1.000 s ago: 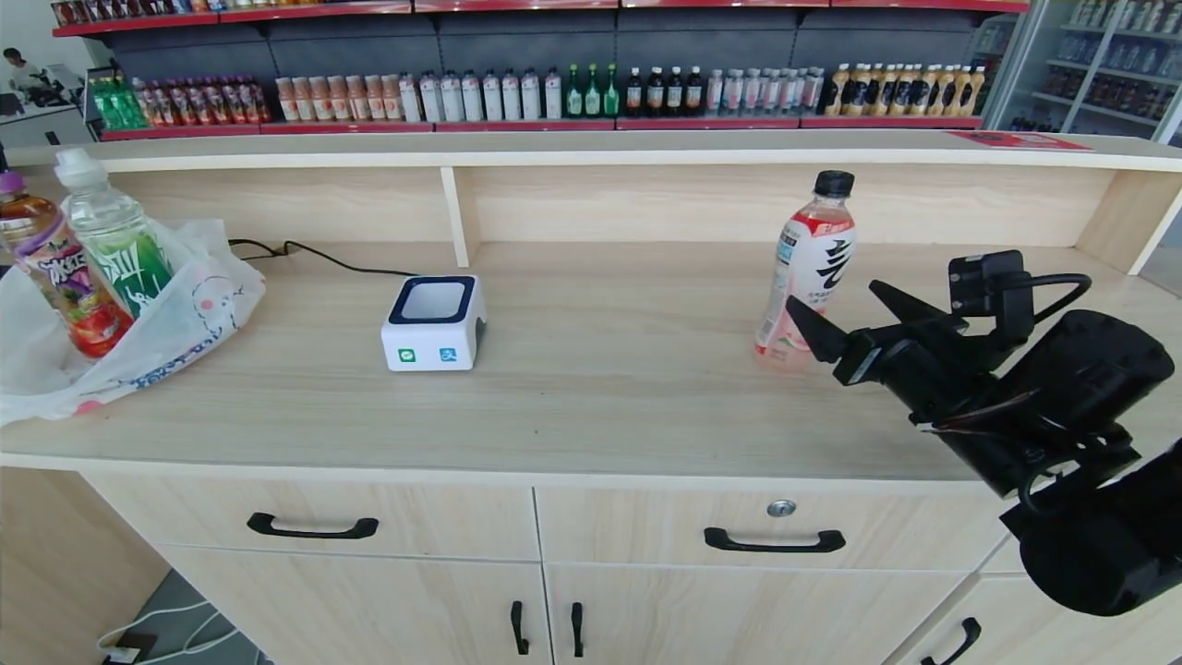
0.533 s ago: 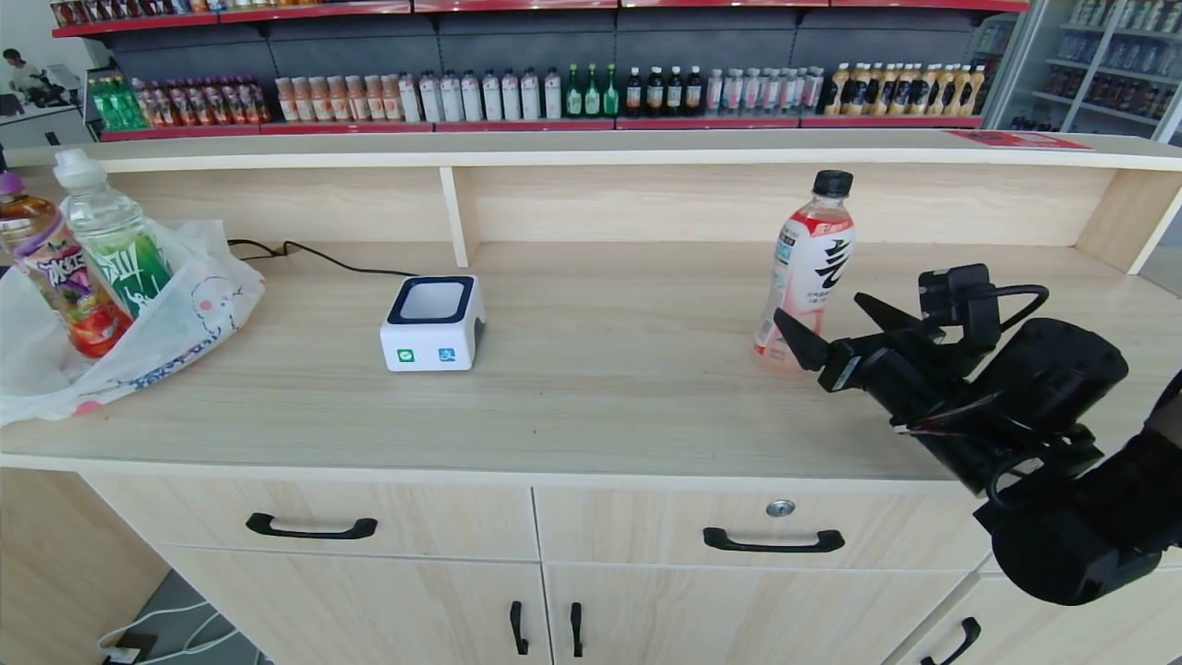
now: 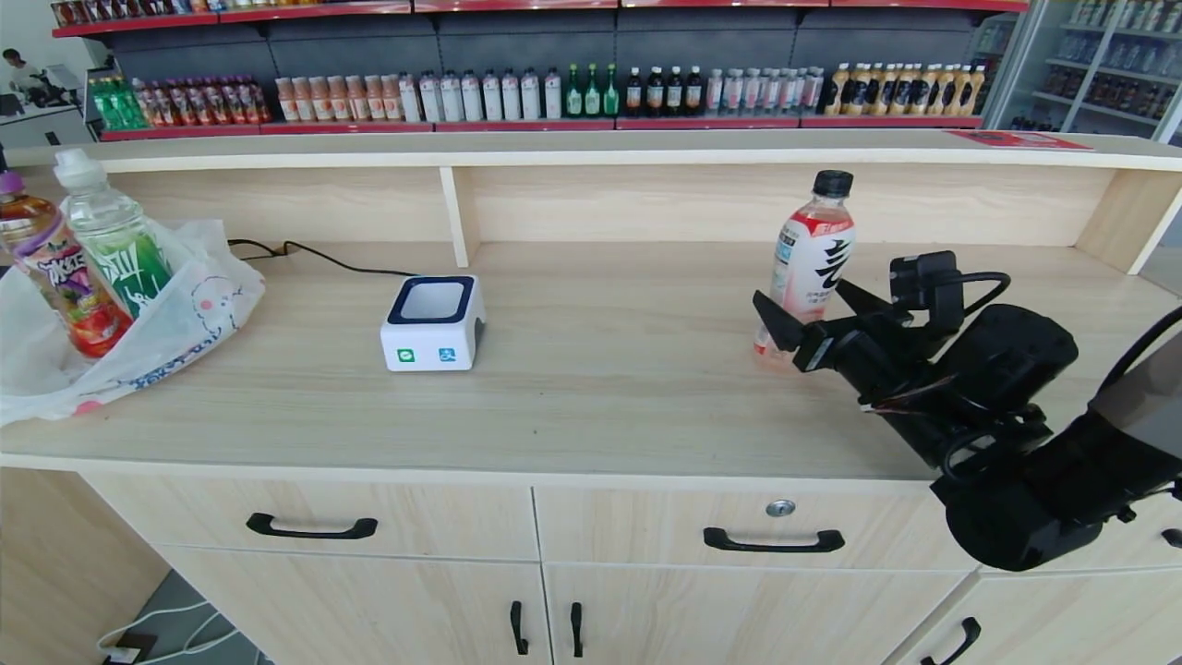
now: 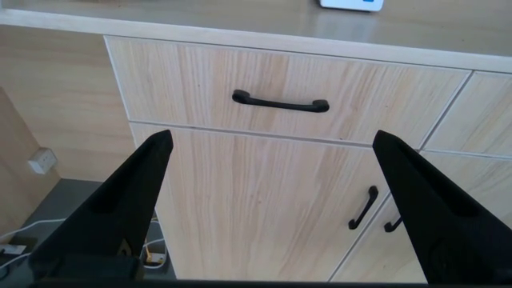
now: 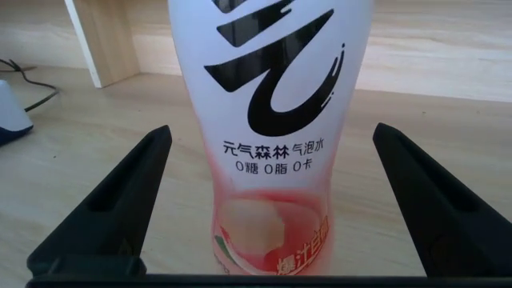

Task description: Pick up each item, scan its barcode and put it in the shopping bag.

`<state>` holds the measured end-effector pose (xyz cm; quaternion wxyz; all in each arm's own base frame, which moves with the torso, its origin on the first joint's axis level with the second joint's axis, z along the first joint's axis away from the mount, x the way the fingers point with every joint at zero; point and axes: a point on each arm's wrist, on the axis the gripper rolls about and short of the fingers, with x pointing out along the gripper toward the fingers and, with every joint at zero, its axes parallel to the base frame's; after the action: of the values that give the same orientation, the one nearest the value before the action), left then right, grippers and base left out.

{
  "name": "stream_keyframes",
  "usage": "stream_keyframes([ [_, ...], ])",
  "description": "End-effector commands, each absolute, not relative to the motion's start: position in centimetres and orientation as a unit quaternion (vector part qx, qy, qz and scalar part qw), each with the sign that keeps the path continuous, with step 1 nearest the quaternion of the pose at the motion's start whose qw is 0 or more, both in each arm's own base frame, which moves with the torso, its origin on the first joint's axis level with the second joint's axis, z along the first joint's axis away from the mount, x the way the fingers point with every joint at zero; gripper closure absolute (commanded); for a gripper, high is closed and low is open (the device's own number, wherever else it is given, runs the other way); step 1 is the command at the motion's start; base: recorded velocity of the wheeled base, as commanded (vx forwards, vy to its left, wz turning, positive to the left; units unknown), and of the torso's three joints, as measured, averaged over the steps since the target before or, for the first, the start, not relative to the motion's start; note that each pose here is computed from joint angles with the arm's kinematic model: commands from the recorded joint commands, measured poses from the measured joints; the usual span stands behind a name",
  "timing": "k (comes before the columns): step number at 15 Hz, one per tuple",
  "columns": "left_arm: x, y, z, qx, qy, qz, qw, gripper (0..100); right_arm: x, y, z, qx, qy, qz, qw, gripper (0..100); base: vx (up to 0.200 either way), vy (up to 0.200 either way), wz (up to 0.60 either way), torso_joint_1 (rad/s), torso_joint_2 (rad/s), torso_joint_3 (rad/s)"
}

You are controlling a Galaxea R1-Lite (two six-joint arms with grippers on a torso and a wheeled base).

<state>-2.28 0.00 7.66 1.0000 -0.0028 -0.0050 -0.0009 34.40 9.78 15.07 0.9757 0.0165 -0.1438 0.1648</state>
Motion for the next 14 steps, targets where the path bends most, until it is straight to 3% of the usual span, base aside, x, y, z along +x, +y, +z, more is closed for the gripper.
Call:
stream_keyframes([
  [1, -2.3, 0.0, 7.7, -0.003, -0.005, -0.001, 1.000, 0, 35.6, 10.3, 14.7, 0.016, -0.150, 0.167, 0.974, 0, 0.000, 0.000, 0.00, 0.000, 0.00, 0.000],
  [14, -2.3, 0.0, 7.7, -0.003, -0.007, -0.001, 1.000, 0, 38.1, 10.8, 14.6, 0.018, -0.175, 0.164, 0.971, 0, 0.000, 0.000, 0.00, 0.000, 0.00, 0.000],
])
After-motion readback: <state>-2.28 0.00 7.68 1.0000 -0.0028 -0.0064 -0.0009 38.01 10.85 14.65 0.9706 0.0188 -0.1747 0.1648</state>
